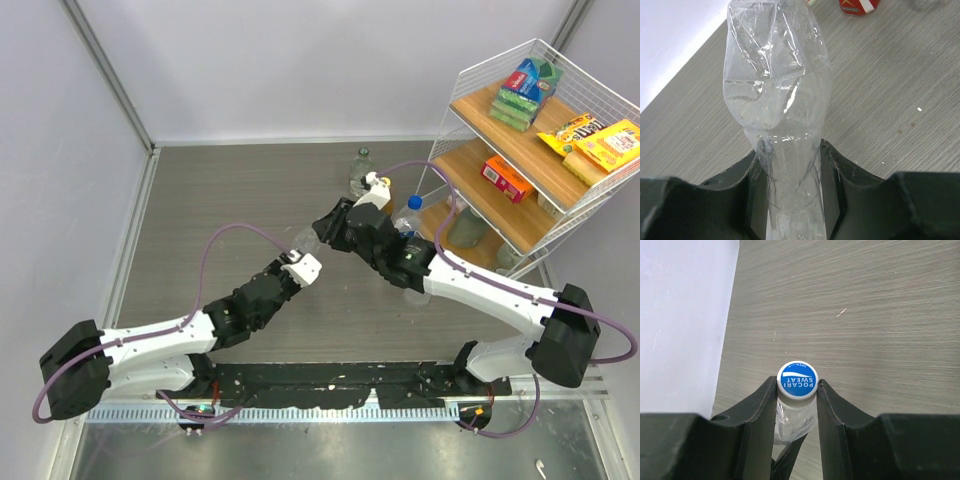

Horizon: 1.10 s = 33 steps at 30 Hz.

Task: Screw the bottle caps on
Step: Screw the bottle cap onto the plastic bottle.

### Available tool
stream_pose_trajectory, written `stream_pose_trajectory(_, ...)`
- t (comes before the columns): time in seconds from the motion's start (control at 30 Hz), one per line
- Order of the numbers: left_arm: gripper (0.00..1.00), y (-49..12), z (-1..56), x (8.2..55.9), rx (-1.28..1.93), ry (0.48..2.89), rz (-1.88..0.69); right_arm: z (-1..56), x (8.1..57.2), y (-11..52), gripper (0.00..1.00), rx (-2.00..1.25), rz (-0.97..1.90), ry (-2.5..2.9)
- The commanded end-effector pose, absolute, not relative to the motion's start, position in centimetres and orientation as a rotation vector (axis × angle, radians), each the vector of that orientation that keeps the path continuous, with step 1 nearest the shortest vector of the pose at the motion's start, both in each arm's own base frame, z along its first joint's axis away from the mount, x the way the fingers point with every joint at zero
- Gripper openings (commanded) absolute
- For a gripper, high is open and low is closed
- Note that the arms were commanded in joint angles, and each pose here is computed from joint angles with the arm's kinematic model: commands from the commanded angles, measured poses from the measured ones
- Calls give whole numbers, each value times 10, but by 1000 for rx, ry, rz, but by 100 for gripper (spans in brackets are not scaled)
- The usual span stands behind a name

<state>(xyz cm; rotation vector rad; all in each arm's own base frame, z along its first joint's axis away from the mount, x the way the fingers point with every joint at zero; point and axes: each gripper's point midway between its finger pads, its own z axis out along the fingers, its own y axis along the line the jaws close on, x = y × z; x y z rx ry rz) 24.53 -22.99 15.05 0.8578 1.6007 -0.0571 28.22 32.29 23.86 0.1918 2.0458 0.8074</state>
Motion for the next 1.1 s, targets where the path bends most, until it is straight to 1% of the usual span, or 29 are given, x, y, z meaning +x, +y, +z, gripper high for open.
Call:
stream_pose_trajectory(0.0,0,-268,233,237,776,1322,-214,232,287,319,12,312,802,2011)
stream_pose_trajectory(0.03,0,-268,232,236,778,1324,-223,236,286,319,17,304,804,2005)
stream_pose_trajectory(0.07,0,-267,231,234,770,1325,-238,239,284,317,19,288,807,1999)
stream_pose_trajectory(0.13,0,-266,231,230,752,1313,-279,249,278,315,34,238,835,1979)
stream_pose_trajectory(0.17,0,-265,229,228,742,1319,-292,251,274,317,47,206,855,1976)
stream_pose_trajectory(0.2,0,-264,227,229,728,1332,-301,256,270,313,57,196,869,1964)
stream_pose_trajectory(0.23,0,-262,222,231,712,1353,-306,262,268,313,77,182,891,1950)
stream_pose_trajectory(0.27,0,-261,220,232,684,1377,-323,267,262,310,85,128,901,1929)
stream_pose_trajectory(0.33,0,-257,218,239,611,1423,-342,283,249,310,85,14,956,1877)
stream_pose_trajectory(0.47,0,-257,213,244,585,1476,-423,308,220,305,85,-275,989,1779)
stream_pose_trajectory(0.5,0,-257,215,244,581,1483,-464,312,208,305,86,-423,982,1728)
stream_pose_trajectory(0.53,0,-257,215,245,593,1489,-509,316,204,302,85,-469,975,1703)
stream_pose_trajectory(0.57,0,-257,218,241,610,1494,-588,321,200,293,86,-540,921,1662)
stream_pose_trajectory(0.6,0,-259,220,232,667,1482,-681,322,191,294,85,-634,927,1629)
stream_pose_trajectory(0.73,0,-254,242,205,809,1340,-934,327,172,274,86,-946,761,1453)
stream_pose_trajectory(0.83,0,-256,249,179,960,1274,-1070,344,158,271,87,-1077,728,1283)
stream_pose_trajectory(0.93,0,-261,246,163,1076,1244,-1155,360,144,278,87,-1156,777,1179)
stream_pose_trajectory(1.0,0,-263,246,156,1106,1232,-1200,365,140,283,87,-1206,787,1154)
stream_pose_trajectory(1.07,0,-264,250,153,1115,1198,-1219,367,145,288,87,-1204,779,1167)
